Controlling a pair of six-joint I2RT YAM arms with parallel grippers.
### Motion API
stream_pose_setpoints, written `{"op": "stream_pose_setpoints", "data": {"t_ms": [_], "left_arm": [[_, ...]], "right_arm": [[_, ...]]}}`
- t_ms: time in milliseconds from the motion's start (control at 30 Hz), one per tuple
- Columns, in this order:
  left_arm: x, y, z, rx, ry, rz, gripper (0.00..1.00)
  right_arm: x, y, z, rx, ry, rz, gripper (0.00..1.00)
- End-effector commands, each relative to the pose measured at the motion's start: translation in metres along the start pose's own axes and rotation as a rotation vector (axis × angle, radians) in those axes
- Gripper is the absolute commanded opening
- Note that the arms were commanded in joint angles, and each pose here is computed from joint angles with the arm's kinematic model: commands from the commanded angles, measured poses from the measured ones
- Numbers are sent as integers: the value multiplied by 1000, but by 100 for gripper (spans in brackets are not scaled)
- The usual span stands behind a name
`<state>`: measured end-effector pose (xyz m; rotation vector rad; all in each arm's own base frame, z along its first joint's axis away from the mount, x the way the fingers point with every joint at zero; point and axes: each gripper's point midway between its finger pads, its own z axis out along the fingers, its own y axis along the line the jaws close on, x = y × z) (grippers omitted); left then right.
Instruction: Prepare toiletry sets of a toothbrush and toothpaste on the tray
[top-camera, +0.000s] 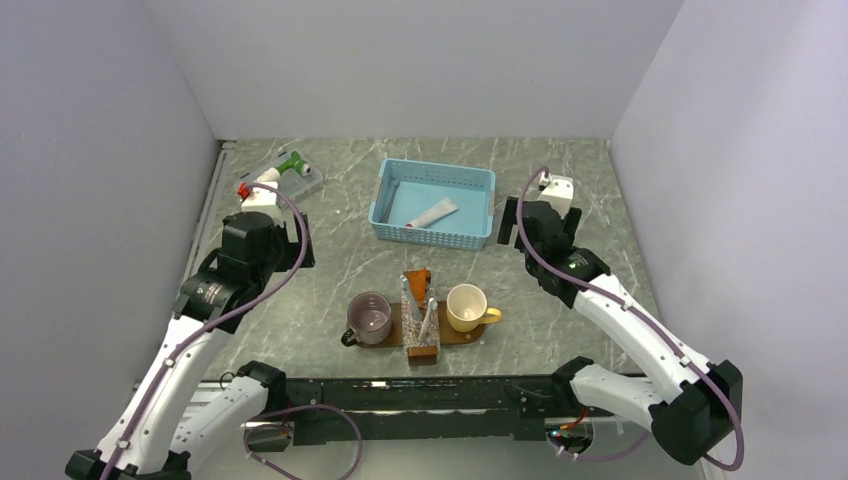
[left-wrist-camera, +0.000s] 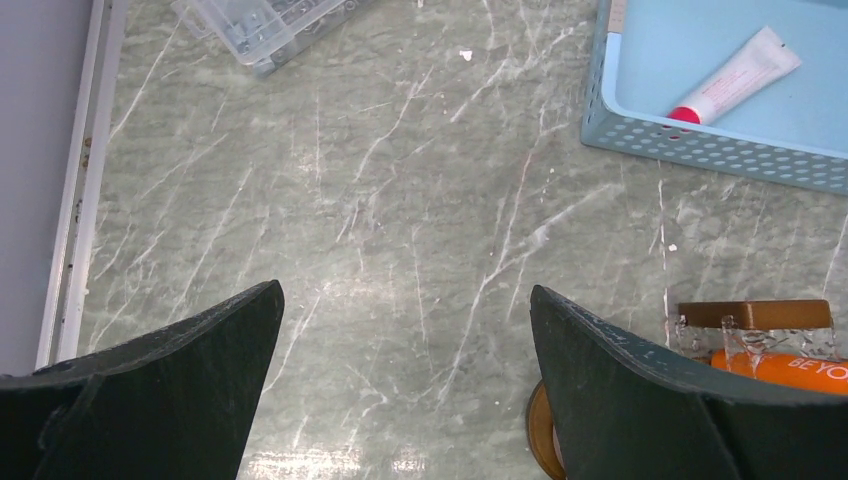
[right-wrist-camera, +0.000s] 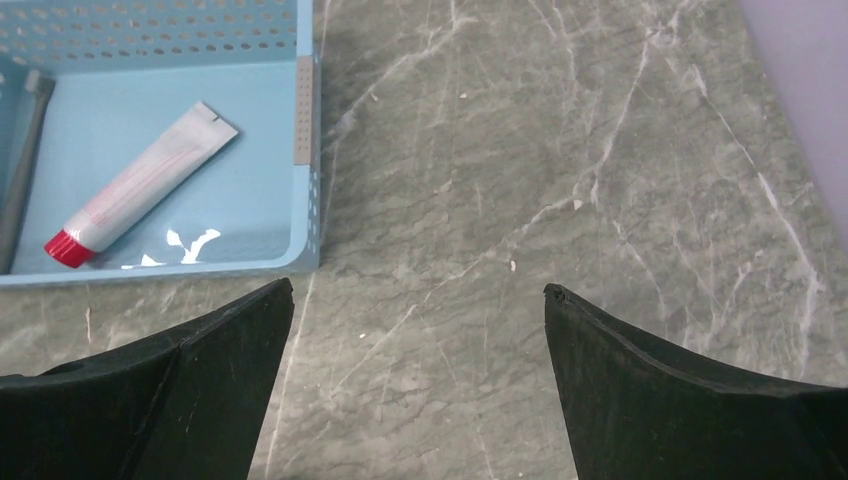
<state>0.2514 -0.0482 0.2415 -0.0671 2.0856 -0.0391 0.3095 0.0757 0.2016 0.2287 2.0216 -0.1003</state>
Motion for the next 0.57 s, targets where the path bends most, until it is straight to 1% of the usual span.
{"op": "stream_pose_setpoints", "data": {"t_ms": [0, 100, 233, 533], "left_arm": [[-14, 1, -4, 10, -67, -51, 99], [-13, 2, -5, 8, -76, -54, 99], [-10, 2, -6, 15, -73, -51, 99], [-6, 0, -3, 25, -53, -46, 99]], "right_arm": [[-19, -10, -6, 56, -55, 85, 97], [-20, -9, -7, 56, -48, 88, 100], [-22, -3, -8, 16, -61, 98, 100], [-28, -8, -14, 15, -87, 130, 100]]}}
